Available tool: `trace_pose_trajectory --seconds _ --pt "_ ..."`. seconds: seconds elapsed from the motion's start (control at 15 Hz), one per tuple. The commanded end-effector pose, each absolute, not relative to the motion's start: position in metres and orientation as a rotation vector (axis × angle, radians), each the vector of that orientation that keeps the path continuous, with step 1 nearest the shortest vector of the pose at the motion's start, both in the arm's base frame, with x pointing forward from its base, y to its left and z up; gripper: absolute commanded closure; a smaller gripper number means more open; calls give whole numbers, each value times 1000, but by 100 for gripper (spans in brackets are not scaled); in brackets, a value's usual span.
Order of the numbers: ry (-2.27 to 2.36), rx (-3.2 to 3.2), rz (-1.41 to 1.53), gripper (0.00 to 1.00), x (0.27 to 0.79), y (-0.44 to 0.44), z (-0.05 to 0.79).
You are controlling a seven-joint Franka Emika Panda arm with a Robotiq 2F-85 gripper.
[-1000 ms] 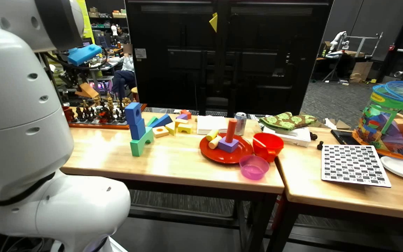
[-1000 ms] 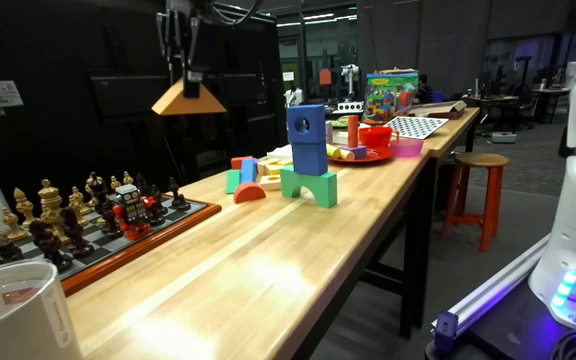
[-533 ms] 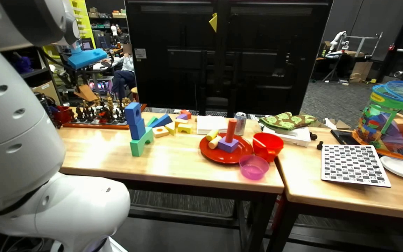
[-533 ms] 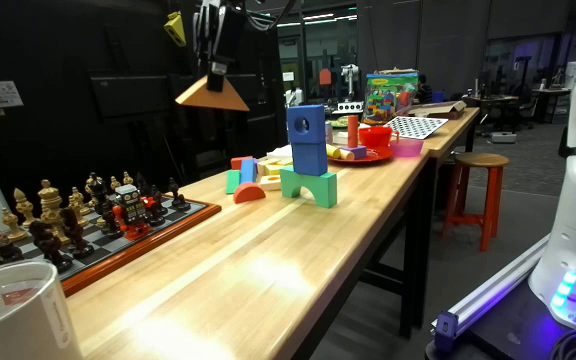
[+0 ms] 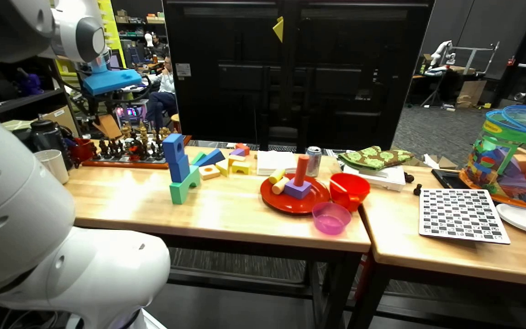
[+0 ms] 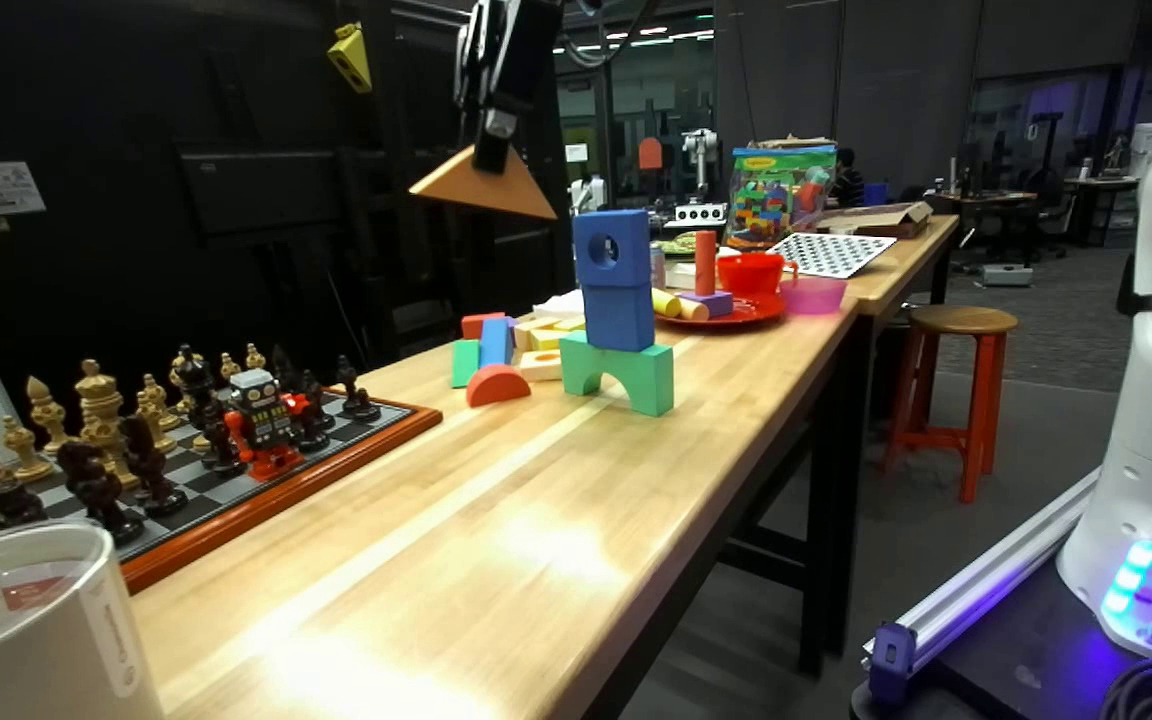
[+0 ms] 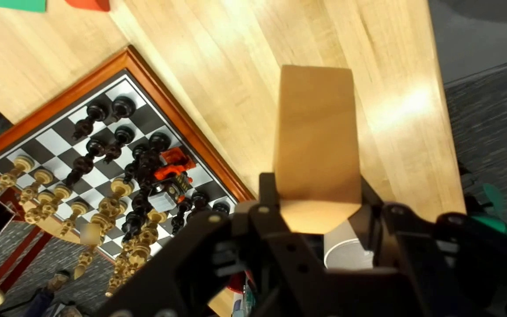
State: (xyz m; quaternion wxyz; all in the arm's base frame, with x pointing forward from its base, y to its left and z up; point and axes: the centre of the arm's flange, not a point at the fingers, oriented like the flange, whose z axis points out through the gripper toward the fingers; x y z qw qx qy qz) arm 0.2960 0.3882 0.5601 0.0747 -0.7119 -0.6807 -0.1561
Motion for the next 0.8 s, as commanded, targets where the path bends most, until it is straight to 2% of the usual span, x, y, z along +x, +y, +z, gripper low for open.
trace_pose_trajectory --seconds 0.0,0.4,0.73 --pt "-1957 -2153 -471 84 279 366 556" --pt "-1788 -2237 -561 84 271 347 543" --pt "-1625 -2254 -705 84 262 364 528"
